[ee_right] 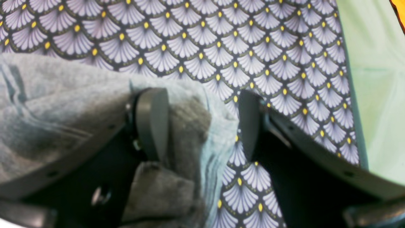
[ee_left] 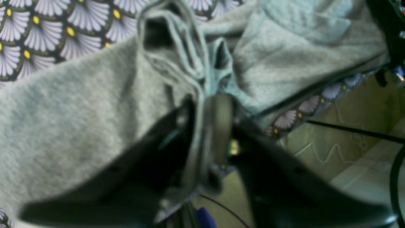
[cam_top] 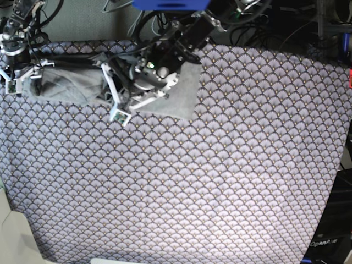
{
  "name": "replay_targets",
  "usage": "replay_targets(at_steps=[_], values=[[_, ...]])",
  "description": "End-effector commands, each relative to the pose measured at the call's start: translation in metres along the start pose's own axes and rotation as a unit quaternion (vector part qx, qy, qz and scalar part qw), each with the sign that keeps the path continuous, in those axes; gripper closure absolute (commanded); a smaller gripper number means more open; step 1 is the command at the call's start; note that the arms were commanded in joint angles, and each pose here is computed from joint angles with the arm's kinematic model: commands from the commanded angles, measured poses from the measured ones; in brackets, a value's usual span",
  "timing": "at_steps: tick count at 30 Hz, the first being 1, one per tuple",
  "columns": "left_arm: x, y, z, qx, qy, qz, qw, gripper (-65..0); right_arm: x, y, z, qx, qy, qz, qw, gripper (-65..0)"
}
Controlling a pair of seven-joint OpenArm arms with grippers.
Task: Fold the T-shirt properly
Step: 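Fold the held strip end over toward the right gripper and release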
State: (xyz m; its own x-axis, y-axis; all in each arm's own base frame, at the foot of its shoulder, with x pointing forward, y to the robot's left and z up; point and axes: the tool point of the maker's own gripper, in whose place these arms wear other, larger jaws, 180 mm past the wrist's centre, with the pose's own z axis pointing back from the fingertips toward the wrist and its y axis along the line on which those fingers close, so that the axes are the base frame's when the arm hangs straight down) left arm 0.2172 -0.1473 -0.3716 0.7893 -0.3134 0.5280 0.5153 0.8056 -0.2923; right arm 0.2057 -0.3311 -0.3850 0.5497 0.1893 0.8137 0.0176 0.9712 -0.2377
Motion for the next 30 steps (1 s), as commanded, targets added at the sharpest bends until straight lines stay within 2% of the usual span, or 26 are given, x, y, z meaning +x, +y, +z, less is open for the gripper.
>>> replay_targets(at_steps=[1,4,6,9,13,16,22,25,30], values=[[0.017,-0.008,0.005,-0.011,-0.025,0.001,1.0,-18.9,0.015,-0.009,0.002,-0.008,-0.026,0.007,0.9996,-35.9],[0.02,-0.009,0.007,-0.013,-0.031,0.001,0.999,-29.8,0.015,-0.009,0.002,-0.008,-0.026,0.007,0.9996,-35.9],[0.019,-0.009,0.007,-0.013,-0.03,0.002,0.999,-33.6,0.015,-0.009,0.002,-0.008,-0.026,0.007,0.9996,-35.9],[0.026,-0.011,0.013,-0.017,-0.045,0.002,0.999,-34.8,0.015,-0.009,0.002,-0.008,-0.026,0.007,0.9996,-35.9],[0.062,-0.012,0.049,-0.028,-0.119,0.012,0.992,-36.9,0.018,-0.012,0.003,-0.013,-0.031,0.008,0.9994,-35.9],[0.072,0.014,0.065,-0.008,-0.148,0.047,0.988,-36.8,0.019,-0.013,0.003,-0.014,-0.032,0.009,0.9993,-35.9],[0.049,0.09,0.065,0.071,-0.129,0.091,0.985,-36.5,0.035,-0.024,0.012,-0.033,-0.05,0.021,0.998,-35.9],[0.032,0.115,0.065,0.1,-0.121,0.098,0.983,-31.0,0.047,-0.025,0.019,-0.048,-0.067,0.021,0.9964,-35.9],[0.01,0.136,0.063,0.126,-0.118,0.111,0.979,-7.3,0.063,-0.026,0.027,-0.055,-0.081,0.039,0.9945,-35.9]])
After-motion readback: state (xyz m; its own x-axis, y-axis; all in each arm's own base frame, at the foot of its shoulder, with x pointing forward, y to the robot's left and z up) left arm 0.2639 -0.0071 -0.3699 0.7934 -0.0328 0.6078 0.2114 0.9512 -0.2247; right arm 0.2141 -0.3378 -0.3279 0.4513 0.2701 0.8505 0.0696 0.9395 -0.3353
